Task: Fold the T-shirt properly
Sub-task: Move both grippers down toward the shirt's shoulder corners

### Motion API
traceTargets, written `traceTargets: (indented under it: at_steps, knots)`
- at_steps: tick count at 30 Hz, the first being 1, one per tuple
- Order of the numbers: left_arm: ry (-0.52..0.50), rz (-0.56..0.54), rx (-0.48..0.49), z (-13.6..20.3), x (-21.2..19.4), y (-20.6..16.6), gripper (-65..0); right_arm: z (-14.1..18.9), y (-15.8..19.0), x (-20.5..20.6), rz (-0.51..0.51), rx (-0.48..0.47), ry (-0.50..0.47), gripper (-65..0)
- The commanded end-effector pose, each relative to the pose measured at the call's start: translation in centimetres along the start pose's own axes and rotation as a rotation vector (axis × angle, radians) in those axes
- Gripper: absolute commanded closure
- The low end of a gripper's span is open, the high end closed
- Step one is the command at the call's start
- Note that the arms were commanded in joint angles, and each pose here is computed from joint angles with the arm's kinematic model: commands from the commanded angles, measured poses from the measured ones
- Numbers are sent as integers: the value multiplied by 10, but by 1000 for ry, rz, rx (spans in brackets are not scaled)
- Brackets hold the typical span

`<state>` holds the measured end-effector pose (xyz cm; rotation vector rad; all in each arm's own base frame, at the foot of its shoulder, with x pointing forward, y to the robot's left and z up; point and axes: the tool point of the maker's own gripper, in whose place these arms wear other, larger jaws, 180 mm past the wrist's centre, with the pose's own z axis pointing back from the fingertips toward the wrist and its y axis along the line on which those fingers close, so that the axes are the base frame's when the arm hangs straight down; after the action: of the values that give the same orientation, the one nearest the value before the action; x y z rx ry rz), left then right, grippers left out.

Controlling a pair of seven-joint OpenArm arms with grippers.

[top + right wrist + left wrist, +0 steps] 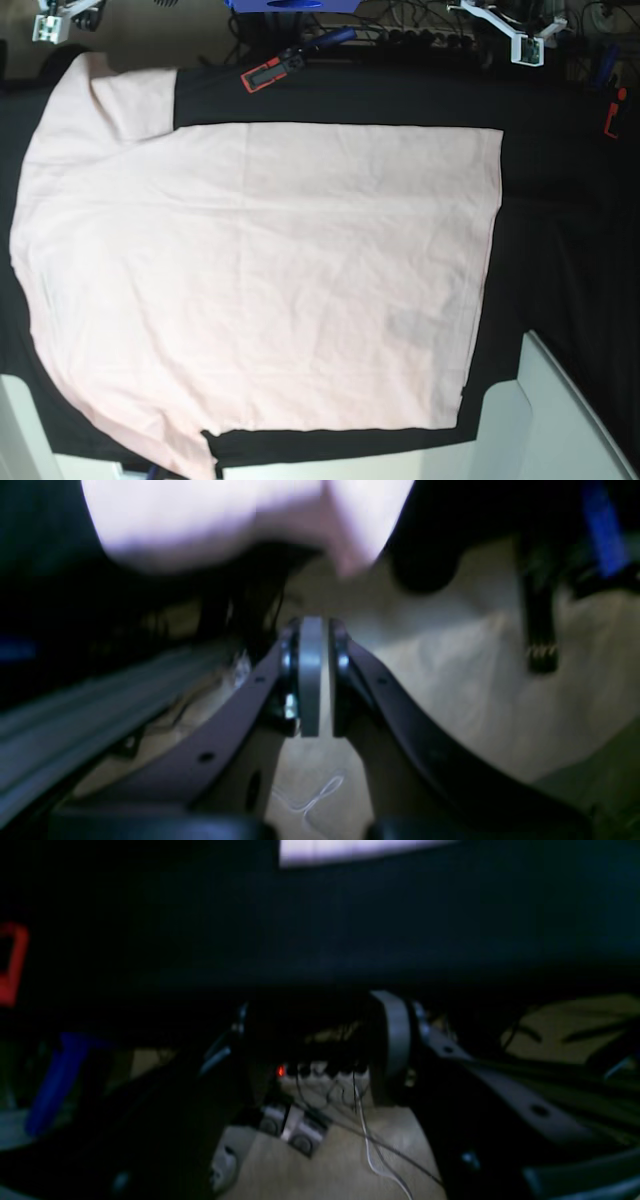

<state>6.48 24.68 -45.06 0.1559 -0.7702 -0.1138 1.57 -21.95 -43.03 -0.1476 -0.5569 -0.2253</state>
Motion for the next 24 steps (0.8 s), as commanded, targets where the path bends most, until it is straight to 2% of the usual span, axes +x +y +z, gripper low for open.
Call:
traceTargets:
  at_steps: [1,4,10,15,24]
  knots:
    - [-17,-17,5,4,5,5,-297,9,4,6,15,25,-20,-41]
    - [-27,-18,9,2,8,7,-297,16,9,24,37,49,-66,-44]
    - [-48,-23,78,0,17,34,-297,7,-2,42,55,-32,-107,-44]
    - [-61,-20,92,-7,23,38,-297,-5,0,51,92,-54,-81,-44]
    - [-82,-18,84,-13,31,35,-297,-23,17,60,-8,-2,-9,-45]
